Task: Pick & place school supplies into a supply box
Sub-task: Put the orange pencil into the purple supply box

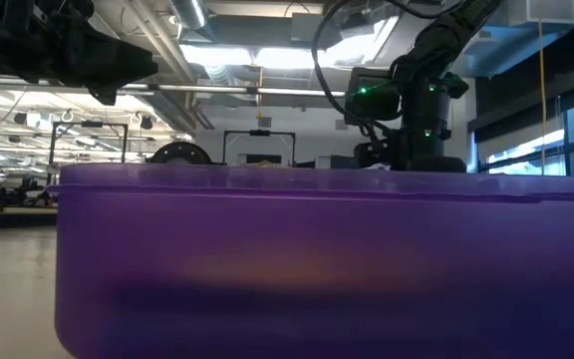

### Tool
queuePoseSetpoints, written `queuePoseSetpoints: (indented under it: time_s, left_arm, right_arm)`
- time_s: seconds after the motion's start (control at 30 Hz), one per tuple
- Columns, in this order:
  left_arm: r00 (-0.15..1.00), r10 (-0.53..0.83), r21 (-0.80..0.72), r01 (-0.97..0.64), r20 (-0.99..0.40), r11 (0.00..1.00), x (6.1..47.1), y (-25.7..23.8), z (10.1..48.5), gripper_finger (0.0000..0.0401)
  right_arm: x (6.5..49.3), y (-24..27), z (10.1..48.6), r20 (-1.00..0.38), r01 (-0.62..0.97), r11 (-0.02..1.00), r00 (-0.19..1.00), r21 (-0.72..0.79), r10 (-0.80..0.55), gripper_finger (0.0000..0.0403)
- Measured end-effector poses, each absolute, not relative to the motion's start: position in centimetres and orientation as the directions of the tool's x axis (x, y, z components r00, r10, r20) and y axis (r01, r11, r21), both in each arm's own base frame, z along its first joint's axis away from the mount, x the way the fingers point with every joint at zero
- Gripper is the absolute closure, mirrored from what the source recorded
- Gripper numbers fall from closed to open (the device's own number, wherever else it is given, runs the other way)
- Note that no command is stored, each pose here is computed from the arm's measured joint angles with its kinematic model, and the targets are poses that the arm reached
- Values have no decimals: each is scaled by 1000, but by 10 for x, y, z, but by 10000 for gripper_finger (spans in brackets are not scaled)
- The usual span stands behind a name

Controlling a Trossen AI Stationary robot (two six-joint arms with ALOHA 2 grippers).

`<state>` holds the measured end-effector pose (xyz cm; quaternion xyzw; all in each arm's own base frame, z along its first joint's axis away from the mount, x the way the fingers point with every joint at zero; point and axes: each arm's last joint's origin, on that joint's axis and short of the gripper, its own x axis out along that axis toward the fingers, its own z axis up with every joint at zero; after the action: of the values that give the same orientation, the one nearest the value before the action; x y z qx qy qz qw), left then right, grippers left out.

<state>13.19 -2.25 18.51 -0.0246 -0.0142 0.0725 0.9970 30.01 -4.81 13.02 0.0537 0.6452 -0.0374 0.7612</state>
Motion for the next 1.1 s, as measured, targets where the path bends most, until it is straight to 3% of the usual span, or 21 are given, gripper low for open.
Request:
queuePoseSetpoints:
  time_s: [0.93,1.1]
  left_arm:
    - [989,145,-50,-144,24,988,132,-23,185,289]
    - [989,145,-50,-144,24,988,132,-23,185,290]
  right_arm:
    - [304,-50,131,-979,104,995,205,10,-11,295]
    - [304,-50,131,-980,102,995,197,10,-10,314]
